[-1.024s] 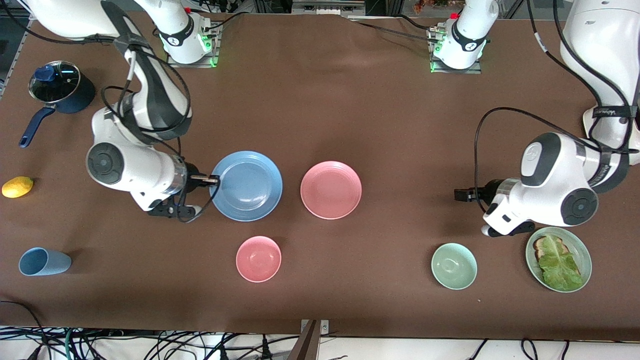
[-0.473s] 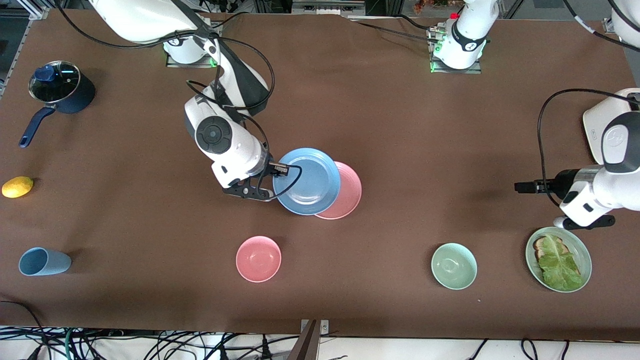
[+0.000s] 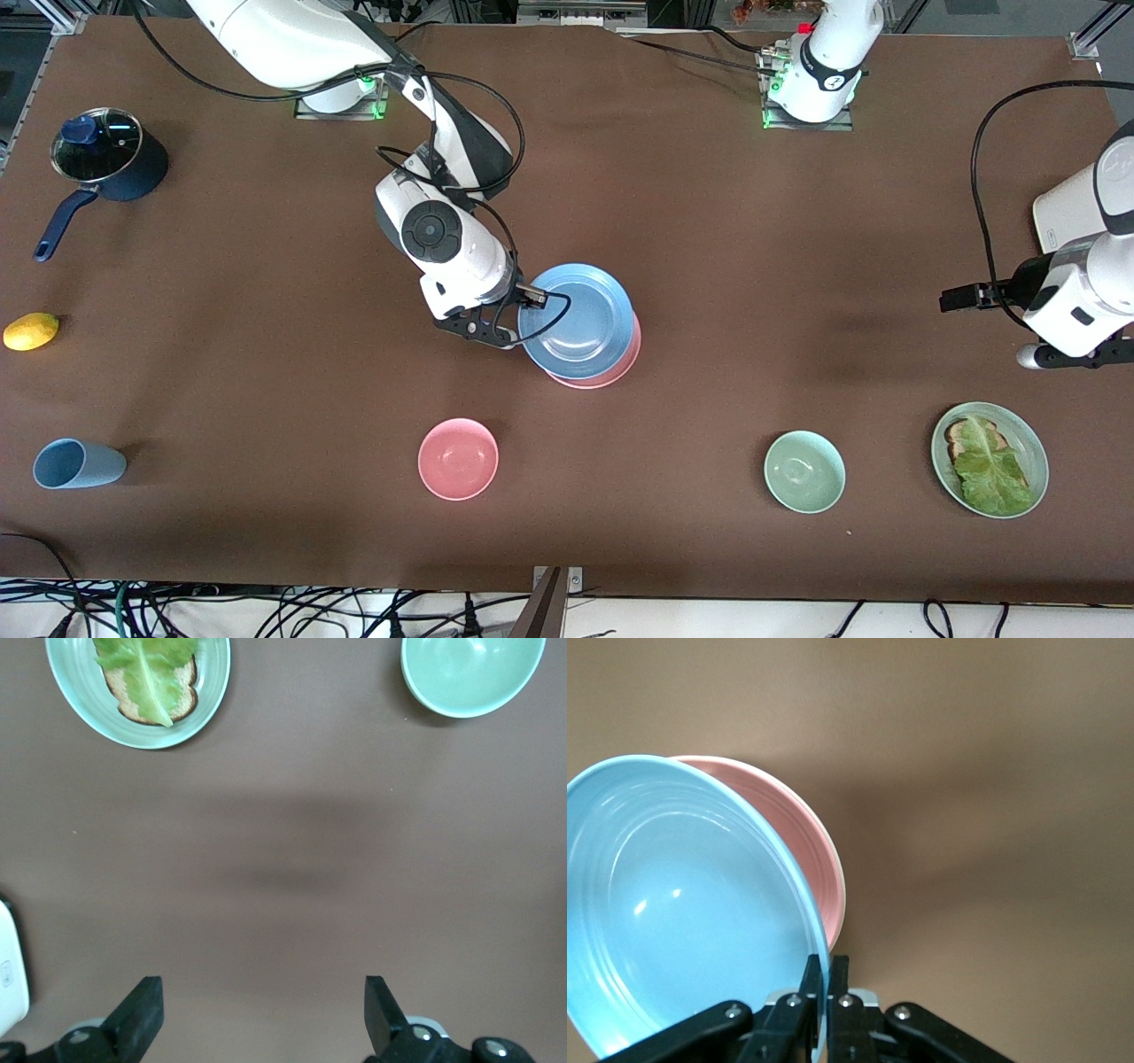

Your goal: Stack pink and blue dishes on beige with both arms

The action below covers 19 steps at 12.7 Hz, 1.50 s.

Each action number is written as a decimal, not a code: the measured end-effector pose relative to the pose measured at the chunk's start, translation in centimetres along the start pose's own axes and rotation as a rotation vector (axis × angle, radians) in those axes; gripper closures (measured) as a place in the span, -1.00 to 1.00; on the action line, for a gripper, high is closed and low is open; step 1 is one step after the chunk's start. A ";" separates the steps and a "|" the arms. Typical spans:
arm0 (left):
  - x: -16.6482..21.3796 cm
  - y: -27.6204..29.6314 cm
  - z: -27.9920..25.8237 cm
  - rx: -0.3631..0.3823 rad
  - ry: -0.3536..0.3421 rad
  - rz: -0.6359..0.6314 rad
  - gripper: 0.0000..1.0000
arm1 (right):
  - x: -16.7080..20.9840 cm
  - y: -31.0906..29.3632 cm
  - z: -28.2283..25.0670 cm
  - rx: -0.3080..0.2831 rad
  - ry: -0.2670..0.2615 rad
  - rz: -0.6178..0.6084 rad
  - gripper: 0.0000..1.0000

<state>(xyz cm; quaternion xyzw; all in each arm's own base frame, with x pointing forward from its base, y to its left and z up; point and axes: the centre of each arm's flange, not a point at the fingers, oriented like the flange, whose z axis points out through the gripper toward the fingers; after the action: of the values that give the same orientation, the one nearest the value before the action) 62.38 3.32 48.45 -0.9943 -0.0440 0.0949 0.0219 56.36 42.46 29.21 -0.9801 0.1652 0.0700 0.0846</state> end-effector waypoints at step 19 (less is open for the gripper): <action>-7.2 1.4 -7.0 -0.049 0.089 0.064 -1.00 | -0.1 -0.8 4.6 0.011 0.039 0.029 -0.08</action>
<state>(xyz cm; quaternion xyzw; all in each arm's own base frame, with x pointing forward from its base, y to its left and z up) 56.81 0.98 56.63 -0.9986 -0.0135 0.0501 -0.0034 56.01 44.13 24.83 -0.9784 0.1812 0.0510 0.0859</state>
